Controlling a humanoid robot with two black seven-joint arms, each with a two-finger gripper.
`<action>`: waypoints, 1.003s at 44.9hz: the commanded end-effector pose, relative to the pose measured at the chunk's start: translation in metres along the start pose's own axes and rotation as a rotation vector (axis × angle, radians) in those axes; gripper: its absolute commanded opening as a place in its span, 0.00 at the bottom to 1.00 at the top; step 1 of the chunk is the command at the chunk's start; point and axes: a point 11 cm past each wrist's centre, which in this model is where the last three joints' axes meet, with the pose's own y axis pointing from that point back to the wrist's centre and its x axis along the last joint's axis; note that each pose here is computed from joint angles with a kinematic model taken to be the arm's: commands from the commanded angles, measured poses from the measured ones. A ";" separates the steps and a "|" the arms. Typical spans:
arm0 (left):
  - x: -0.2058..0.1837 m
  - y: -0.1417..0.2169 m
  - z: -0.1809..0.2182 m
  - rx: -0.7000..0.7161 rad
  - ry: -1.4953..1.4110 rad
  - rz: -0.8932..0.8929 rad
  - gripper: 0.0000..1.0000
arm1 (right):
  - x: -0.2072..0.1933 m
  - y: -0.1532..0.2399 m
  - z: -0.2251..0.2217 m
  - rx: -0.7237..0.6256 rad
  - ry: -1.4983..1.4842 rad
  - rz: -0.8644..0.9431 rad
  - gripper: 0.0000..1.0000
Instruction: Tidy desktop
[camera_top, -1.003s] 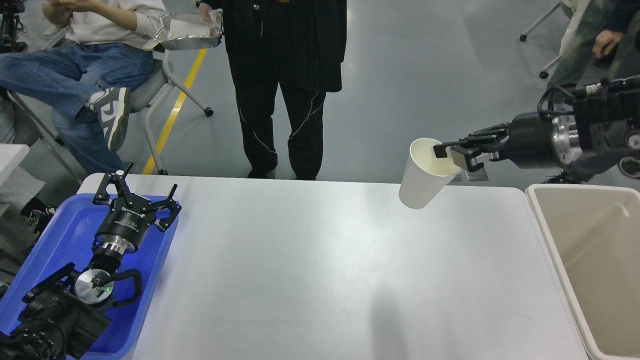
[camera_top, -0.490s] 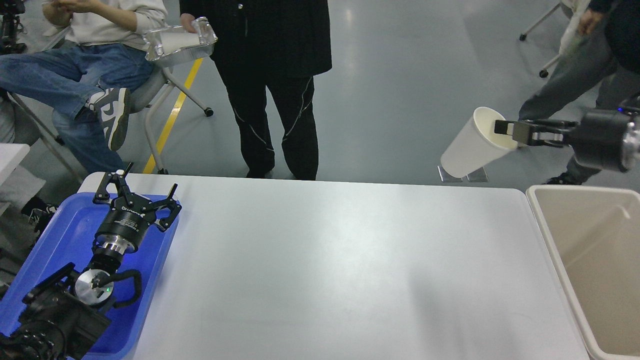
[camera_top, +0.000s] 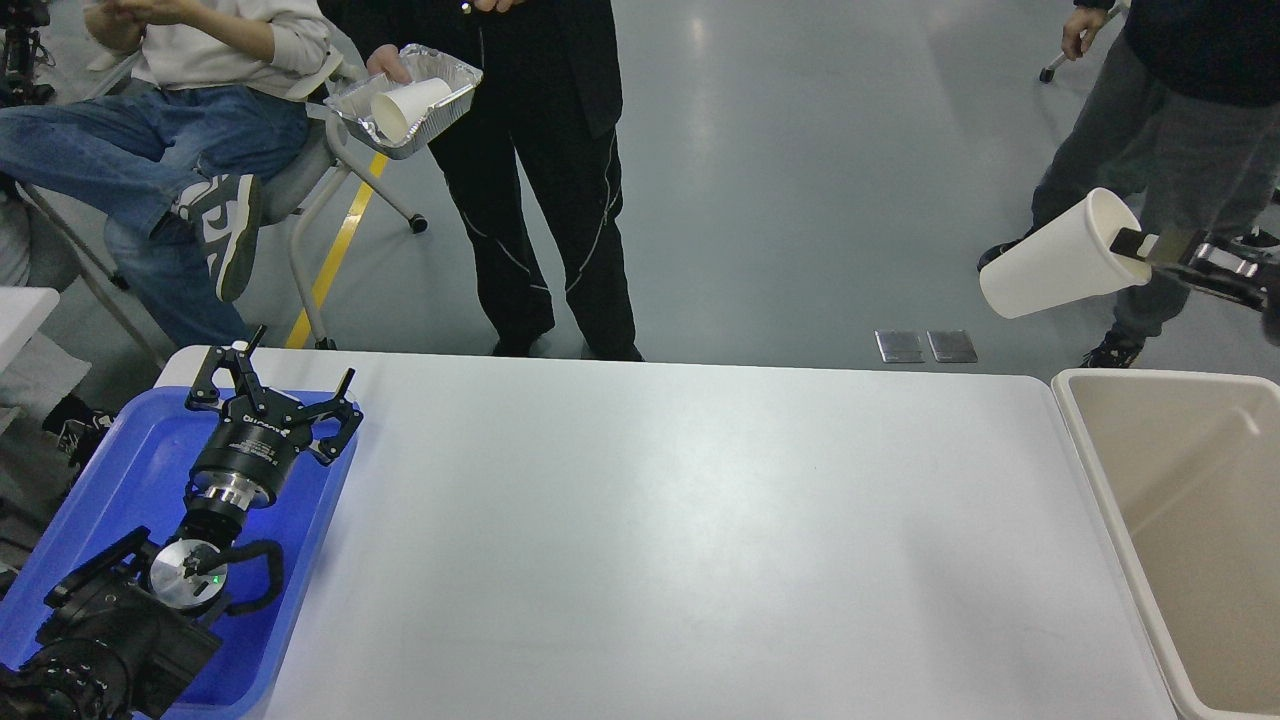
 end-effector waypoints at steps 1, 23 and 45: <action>0.000 0.000 0.000 0.000 0.000 0.000 1.00 | 0.009 0.023 0.042 -0.115 -0.210 0.137 0.00; 0.000 0.000 0.001 -0.001 -0.001 0.000 1.00 | -0.003 0.067 0.125 -0.341 -0.576 0.382 0.00; 0.000 0.000 0.001 -0.002 0.000 0.001 1.00 | -0.030 0.089 0.175 -0.436 -0.807 0.569 0.00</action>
